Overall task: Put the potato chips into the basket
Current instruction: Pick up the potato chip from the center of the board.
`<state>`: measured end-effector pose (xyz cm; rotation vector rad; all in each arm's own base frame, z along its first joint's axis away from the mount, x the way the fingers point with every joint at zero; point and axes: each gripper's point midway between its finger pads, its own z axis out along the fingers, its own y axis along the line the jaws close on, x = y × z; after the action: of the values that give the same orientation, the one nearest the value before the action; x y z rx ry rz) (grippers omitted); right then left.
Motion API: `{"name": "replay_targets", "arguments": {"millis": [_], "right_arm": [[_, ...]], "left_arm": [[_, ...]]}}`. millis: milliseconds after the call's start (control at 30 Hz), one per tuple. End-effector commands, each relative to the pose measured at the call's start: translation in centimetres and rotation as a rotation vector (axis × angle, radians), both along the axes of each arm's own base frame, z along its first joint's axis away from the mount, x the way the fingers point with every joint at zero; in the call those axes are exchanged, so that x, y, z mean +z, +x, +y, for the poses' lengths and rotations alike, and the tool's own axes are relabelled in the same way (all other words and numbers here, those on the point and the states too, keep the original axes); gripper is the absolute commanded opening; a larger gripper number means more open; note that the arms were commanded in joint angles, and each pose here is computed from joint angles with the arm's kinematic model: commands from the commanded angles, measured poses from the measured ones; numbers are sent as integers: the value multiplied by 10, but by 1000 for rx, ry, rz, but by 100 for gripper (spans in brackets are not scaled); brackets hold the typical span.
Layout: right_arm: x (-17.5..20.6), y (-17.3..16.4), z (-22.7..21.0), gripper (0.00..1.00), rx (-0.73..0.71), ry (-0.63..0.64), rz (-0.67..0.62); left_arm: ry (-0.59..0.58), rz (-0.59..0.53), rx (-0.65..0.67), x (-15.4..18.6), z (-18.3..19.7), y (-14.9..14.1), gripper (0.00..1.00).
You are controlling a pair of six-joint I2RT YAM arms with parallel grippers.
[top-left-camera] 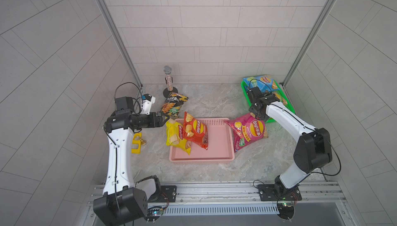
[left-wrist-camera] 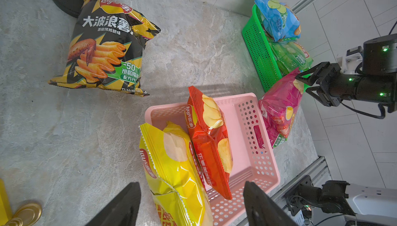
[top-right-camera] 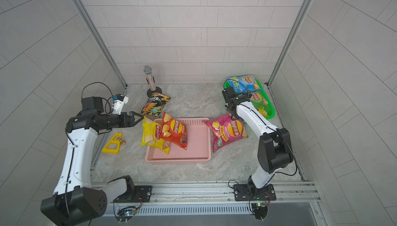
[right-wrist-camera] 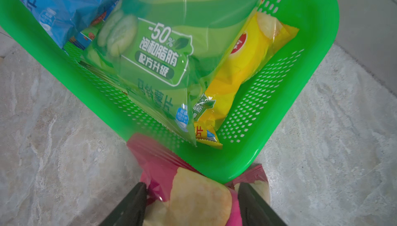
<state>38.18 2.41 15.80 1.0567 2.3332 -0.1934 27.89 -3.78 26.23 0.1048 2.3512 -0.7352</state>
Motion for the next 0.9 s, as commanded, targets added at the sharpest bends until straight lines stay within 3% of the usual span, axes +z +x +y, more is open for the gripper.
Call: {"name": "replay_targets", "arguments": {"millis": [0,167,267,433,500,600,867], "right_arm": [[-10,3,5,64,16,29,17],[-9,5,2,51,20,15,0],[-13,3,-1,35,10,21,1],[-20,-2,-6,35,-3,27,13],[-21,-1,-7,25,3,28,12],[-15,0,-5,1,20,34,-8],[25,-7,5,0,117,90,-133]], "left_arm": [[5,-10,0,0,-1,-1,82],[8,-12,3,0,0,-1,82],[10,-12,4,0,0,-1,82],[7,-14,4,1,0,-1,82],[8,-15,3,2,-1,-1,82],[6,-14,3,1,-1,-1,82],[8,-13,3,1,-1,-2,82]]}}
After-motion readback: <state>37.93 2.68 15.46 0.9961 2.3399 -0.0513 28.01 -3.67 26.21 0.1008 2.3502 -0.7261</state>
